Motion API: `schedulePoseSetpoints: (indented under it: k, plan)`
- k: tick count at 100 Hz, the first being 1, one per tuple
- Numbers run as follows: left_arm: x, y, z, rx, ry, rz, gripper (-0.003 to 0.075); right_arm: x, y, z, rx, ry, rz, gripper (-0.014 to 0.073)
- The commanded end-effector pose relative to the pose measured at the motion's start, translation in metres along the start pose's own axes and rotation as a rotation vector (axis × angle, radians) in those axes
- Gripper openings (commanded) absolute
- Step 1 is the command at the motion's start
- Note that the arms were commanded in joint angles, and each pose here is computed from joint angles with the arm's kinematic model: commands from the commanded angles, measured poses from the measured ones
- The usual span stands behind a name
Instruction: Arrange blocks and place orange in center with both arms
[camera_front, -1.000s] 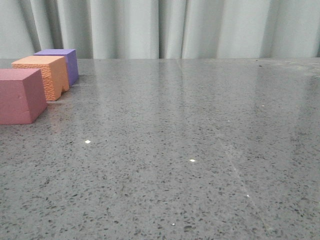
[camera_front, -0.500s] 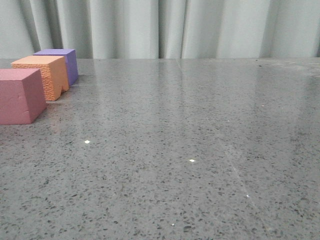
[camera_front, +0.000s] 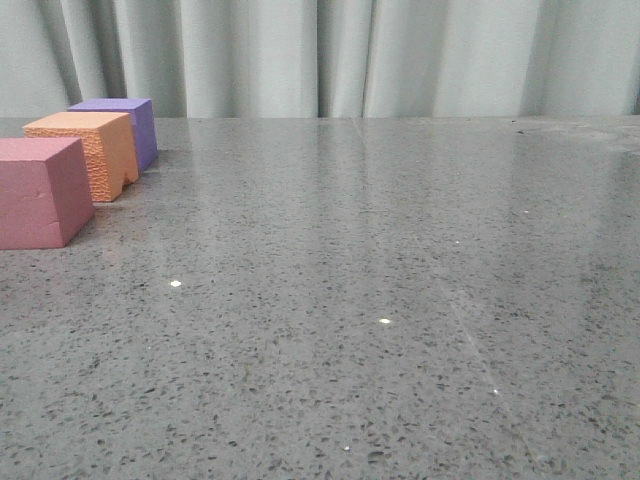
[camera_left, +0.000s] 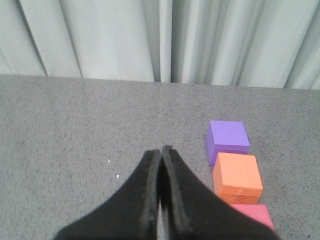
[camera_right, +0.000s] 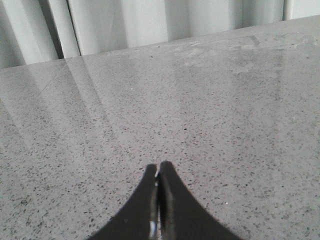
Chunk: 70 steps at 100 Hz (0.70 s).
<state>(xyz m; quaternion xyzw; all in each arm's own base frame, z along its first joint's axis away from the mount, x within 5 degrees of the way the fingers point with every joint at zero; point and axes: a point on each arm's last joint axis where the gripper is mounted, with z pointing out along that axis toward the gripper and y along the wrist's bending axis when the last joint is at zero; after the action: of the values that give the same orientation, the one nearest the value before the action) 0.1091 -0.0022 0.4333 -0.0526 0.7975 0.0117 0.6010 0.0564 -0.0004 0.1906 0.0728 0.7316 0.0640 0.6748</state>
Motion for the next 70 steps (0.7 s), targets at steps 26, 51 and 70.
schedulePoseSetpoints:
  k: [26,51,70]
  plan:
    - [0.077,0.004,-0.018,0.212,-0.250,0.166,-0.0012,-0.013,0.002,-0.003,-0.017,-0.116,-0.021,-0.0067]
    - [0.166,0.010,-0.008,0.215,-0.304,0.079,-0.0012,-0.013,0.002,-0.003,-0.017,-0.116,-0.021,-0.0067]
    - [0.214,0.015,0.005,0.143,-0.335,0.007,-0.0012,-0.013,0.002,-0.003,-0.017,-0.116,-0.021,-0.0067]
